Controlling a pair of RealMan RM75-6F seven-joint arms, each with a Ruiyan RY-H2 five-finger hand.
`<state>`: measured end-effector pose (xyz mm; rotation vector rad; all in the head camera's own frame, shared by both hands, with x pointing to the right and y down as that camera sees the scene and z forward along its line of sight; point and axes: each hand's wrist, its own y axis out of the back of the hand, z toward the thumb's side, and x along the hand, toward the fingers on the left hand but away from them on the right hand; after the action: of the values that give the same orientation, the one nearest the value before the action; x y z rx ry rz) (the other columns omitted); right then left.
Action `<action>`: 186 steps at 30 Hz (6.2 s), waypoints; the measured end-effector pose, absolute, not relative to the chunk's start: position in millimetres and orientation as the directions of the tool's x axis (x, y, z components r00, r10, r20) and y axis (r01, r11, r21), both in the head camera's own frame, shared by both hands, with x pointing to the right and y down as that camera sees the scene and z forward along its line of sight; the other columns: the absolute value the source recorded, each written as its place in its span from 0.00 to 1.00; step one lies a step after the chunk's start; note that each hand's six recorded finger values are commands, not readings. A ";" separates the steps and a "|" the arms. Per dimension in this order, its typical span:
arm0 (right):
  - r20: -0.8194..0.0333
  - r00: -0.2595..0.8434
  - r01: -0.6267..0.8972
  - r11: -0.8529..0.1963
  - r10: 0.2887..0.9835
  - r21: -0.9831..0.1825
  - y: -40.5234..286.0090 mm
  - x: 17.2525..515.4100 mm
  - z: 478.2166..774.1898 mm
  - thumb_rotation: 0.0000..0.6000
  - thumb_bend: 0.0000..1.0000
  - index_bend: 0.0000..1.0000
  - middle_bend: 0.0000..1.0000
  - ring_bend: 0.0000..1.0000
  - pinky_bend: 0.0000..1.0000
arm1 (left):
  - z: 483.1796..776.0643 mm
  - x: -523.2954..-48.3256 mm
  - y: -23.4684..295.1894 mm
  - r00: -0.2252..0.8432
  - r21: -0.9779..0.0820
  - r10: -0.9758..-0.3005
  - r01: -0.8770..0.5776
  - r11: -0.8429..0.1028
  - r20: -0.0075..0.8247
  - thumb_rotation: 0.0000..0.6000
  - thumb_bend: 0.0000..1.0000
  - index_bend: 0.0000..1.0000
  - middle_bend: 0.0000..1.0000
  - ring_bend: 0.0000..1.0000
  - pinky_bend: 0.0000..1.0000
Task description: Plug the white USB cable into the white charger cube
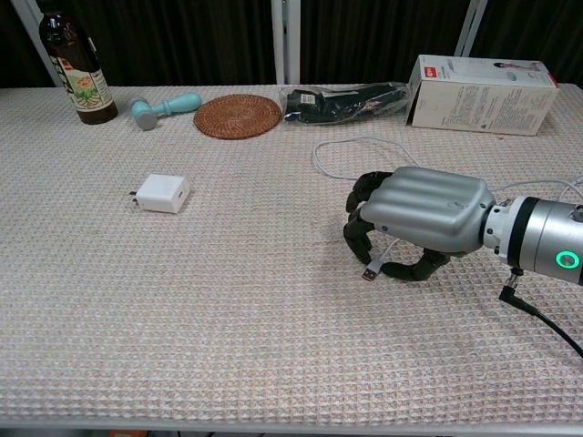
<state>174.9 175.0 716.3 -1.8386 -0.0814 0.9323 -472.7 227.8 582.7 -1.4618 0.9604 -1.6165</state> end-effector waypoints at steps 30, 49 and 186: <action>-0.391 0.576 -0.131 -0.391 0.718 -0.911 107.2 223.8 660.3 1.00 0.39 0.63 0.52 0.30 0.15 | 609.5 -373.7 131.5 0.292 -0.873 -0.825 0.098 -0.478 0.484 1.00 0.15 0.21 0.20 0.03 0.00; -0.390 0.454 -0.084 -0.398 0.801 -0.914 77.4 261.5 628.3 1.00 0.39 0.64 0.53 0.30 0.16 | 726.1 -262.3 89.3 0.378 -0.739 -0.655 0.134 -0.660 0.654 1.00 0.22 0.22 0.20 0.03 0.02; -0.513 0.485 0.207 -0.662 0.709 -0.720 35.9 43.6 688.8 1.00 0.40 0.68 0.55 0.32 0.14 | 660.2 -142.7 75.3 0.302 -0.868 -0.814 0.165 -0.469 0.497 0.71 0.31 0.46 0.46 0.24 0.10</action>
<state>43.6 35.9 688.8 -2.1482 -0.7521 1.1198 -142.7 75.3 660.2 -1.6451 0.5999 -1.3284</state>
